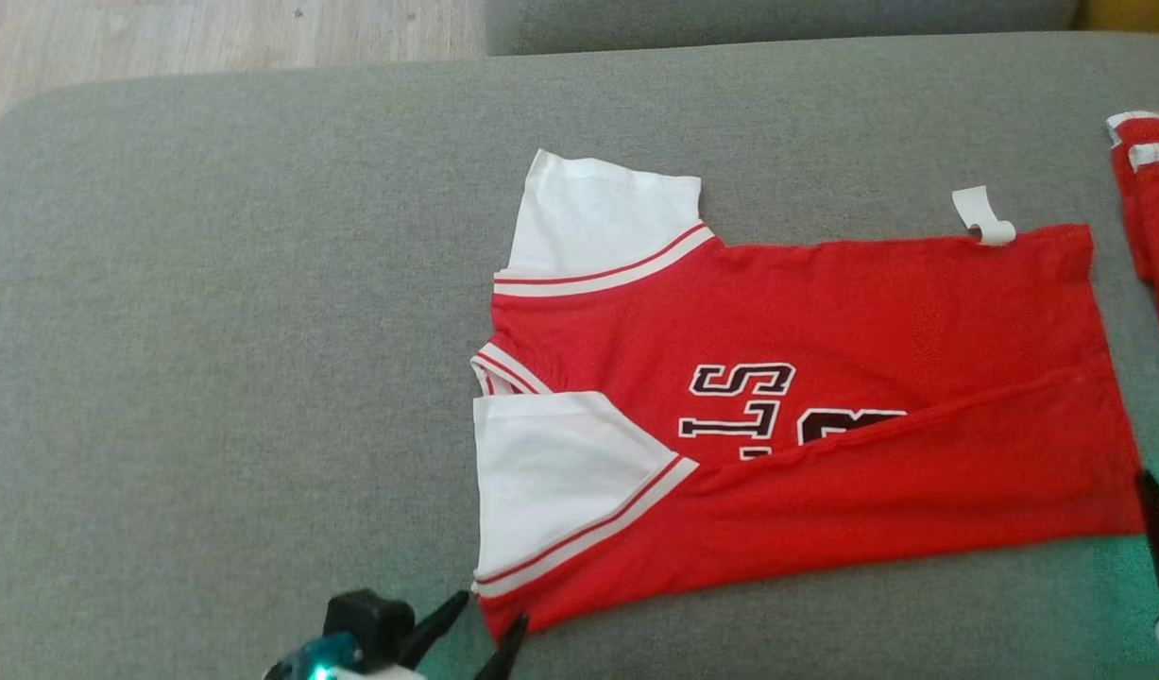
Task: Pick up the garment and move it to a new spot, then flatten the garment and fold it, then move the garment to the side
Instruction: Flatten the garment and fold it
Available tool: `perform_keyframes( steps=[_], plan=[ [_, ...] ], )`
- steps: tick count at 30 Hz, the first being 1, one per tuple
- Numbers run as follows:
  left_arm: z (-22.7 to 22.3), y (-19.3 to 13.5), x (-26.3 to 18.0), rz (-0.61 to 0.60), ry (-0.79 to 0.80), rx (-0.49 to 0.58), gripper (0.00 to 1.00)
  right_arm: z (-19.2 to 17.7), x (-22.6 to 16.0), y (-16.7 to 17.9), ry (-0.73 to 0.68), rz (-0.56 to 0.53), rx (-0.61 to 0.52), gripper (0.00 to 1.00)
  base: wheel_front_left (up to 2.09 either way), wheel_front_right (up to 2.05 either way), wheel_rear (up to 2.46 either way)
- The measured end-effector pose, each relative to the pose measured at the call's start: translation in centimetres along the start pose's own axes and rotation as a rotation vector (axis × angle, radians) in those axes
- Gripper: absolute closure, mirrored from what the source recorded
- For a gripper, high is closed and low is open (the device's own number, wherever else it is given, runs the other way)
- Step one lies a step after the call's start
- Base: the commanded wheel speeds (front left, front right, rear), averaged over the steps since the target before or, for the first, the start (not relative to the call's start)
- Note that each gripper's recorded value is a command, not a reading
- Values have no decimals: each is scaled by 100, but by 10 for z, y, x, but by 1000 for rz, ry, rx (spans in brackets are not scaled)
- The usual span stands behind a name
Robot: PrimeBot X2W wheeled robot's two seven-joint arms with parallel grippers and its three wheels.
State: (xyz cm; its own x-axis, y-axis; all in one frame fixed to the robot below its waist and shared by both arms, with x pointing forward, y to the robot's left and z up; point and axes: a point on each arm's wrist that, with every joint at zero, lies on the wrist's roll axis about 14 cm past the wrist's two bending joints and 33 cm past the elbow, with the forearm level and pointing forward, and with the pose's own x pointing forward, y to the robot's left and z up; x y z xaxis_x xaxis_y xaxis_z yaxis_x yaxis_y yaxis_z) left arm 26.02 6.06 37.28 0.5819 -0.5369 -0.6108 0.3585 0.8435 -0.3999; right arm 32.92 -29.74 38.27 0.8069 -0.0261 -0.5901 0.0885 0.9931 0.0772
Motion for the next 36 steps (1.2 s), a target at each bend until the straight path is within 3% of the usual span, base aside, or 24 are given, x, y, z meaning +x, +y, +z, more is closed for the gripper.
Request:
perform_keyframes(
  steps=[3,6,12,16,25,36],
  plan=[
    [7,0,1,-8,-7,8,0,10,1,-1,-45,-6,-7,0,0,0,0],
    [41,3,2,-29,-53,70,0,23,3,2,-93,-2,-34,0,0,0,0],
    [204,18,10,-37,-300,357,0,62,24,19,-196,37,-67,0,0,0,0],
    [257,37,40,-8,-216,470,0,74,41,29,-211,57,-89,0,0,0,0],
    [266,83,143,44,55,412,0,71,67,20,-181,26,-98,0,0,0,0],
    [237,102,195,49,192,387,0,59,67,2,-158,-37,-74,0,0,0,0]
  ],
)
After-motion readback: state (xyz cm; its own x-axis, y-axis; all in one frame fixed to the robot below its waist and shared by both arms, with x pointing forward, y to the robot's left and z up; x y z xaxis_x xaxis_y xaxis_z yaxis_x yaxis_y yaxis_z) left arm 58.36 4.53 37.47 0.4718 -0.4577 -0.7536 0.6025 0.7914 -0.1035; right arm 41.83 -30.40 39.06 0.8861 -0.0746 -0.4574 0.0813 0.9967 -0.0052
